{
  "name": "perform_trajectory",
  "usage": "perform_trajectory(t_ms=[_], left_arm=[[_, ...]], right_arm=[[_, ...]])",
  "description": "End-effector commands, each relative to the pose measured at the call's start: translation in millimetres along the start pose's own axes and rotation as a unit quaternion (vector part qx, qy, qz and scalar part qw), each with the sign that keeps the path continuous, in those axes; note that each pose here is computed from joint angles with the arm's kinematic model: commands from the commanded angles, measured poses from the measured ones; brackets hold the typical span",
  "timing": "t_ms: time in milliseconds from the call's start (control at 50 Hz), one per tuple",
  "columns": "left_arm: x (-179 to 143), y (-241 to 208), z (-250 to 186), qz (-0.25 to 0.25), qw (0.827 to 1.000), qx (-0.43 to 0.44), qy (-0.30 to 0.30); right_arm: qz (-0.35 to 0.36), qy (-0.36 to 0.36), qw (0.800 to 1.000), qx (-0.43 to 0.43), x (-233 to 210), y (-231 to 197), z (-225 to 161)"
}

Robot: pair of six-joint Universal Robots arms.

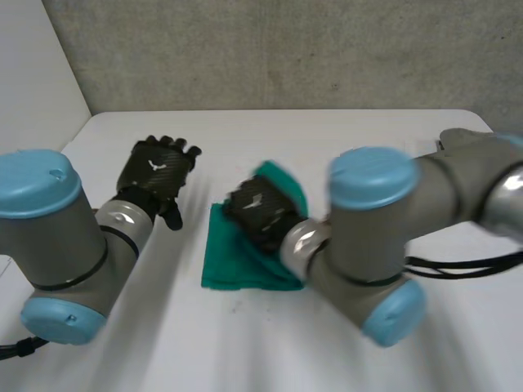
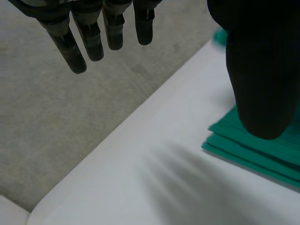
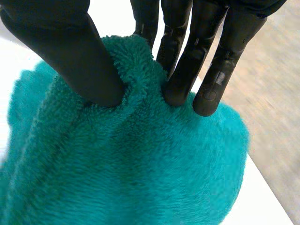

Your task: Fold the laundry.

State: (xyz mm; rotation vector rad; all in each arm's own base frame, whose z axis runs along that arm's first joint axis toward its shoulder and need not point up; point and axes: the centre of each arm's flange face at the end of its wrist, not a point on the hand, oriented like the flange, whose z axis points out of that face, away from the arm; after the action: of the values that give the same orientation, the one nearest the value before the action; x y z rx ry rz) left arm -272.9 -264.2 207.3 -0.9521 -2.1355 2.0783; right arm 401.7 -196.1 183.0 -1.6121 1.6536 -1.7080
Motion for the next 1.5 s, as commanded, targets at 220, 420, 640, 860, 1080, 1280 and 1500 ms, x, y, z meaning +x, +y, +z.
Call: perform_trajectory(t_ms=[220, 420, 640, 860, 1080, 1280, 1500], left_arm=[[4, -17, 13, -0.015, 0.999, 0.031, 0.003], [52, -18, 7, -0.055, 0.996, 0.030, 0.068], [71, 33, 10, -0.041, 0.990, -0.083, 0.102], [59, 50, 16, 0.002, 0.988, -0.120, 0.094], [56, 56, 19, 0.033, 0.988, -0.131, 0.079], [35, -4, 4, 0.000, 0.997, -0.052, 0.054], [-27, -52, -19, -0.114, 0.993, 0.017, -0.024]], right_arm=[[0.253, 0.057, 0.966, -0.002, 35, -4, -4], [0.289, 0.101, 0.951, -0.044, 66, 29, -20], [0.303, 0.078, 0.944, -0.101, 50, 67, 5], [0.296, 0.068, 0.944, -0.127, 42, 82, 15], [0.242, 0.080, 0.956, -0.143, 44, 84, 13], [0.231, 0.126, 0.962, -0.068, 82, 26, -13], [0.218, 0.232, 0.947, -0.036, 108, -3, -62]])
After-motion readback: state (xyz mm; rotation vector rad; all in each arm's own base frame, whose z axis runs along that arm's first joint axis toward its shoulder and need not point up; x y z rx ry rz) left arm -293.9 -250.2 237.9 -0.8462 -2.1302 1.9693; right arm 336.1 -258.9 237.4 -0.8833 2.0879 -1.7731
